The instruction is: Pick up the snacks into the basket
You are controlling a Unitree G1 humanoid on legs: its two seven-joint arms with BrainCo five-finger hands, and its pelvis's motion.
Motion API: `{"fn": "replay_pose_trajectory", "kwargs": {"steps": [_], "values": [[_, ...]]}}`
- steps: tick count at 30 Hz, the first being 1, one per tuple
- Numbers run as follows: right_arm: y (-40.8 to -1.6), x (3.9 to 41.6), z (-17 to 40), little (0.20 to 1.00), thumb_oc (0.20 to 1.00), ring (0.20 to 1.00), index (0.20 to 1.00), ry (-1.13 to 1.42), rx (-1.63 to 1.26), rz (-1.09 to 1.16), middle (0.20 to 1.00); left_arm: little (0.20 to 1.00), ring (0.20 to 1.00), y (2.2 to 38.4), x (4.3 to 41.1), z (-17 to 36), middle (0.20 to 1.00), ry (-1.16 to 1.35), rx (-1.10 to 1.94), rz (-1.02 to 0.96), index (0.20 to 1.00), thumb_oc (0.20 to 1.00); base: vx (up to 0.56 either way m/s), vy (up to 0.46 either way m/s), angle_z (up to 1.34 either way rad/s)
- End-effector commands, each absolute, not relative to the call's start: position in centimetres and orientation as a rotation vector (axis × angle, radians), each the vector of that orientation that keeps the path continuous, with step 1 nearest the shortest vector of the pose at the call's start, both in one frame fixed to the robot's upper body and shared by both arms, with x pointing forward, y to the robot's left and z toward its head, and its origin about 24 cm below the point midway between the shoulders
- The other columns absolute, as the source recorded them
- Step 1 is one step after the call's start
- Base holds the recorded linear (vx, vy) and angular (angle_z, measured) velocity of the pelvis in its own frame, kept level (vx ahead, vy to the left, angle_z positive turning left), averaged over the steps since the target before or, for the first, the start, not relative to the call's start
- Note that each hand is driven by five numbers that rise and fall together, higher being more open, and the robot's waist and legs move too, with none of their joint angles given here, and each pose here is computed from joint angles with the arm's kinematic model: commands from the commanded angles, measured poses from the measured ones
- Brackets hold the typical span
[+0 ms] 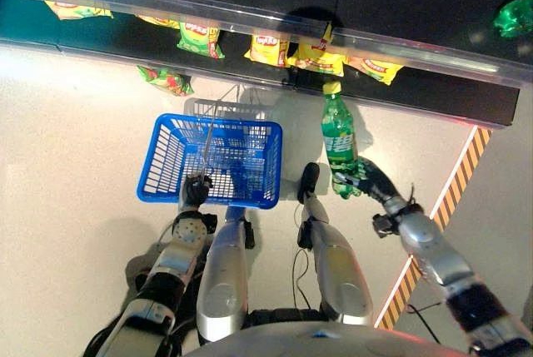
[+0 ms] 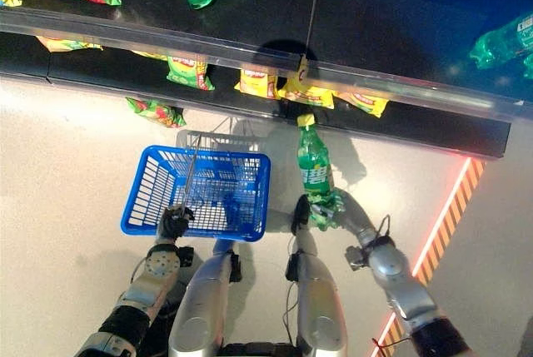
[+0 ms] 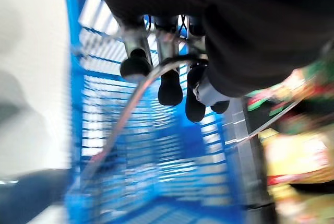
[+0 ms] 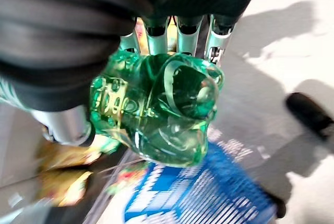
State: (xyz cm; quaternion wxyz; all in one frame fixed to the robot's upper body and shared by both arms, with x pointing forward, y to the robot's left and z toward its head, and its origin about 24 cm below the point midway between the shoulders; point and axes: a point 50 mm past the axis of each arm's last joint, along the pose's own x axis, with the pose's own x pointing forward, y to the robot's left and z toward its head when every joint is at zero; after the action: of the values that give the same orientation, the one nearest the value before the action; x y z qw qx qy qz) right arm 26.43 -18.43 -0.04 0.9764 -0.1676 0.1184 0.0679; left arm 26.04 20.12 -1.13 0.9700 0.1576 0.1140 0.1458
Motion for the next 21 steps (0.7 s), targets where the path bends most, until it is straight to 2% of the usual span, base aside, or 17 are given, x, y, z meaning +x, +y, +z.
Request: {"fn": "replay_pose_trajectory", "kwargs": {"steps": [1,12,21], "values": [[-15.8,28.3,2.6,0.200,0.200,0.200,0.200,0.070,-0.382,0.177,0.200,0.200,0.200,20.4,26.0,1.5,0.200,0.069,0.216,0.311,0.200,0.200,0.00,-0.028,0.06],[-8.8,33.6,1.5,0.200,0.200,0.200,0.200,0.194,-0.608,0.278,0.200,0.200,0.200,16.6,26.9,2.9,0.200,0.027,0.052,0.163,0.200,0.200,0.01,-0.009,0.08],[-5.7,35.2,2.5,0.200,0.200,0.200,0.200,0.213,-0.665,0.313,0.200,0.200,0.200,13.3,27.8,4.9,0.200,-0.052,0.054,0.004,0.200,0.200,0.01,0.004,0.18]]}}
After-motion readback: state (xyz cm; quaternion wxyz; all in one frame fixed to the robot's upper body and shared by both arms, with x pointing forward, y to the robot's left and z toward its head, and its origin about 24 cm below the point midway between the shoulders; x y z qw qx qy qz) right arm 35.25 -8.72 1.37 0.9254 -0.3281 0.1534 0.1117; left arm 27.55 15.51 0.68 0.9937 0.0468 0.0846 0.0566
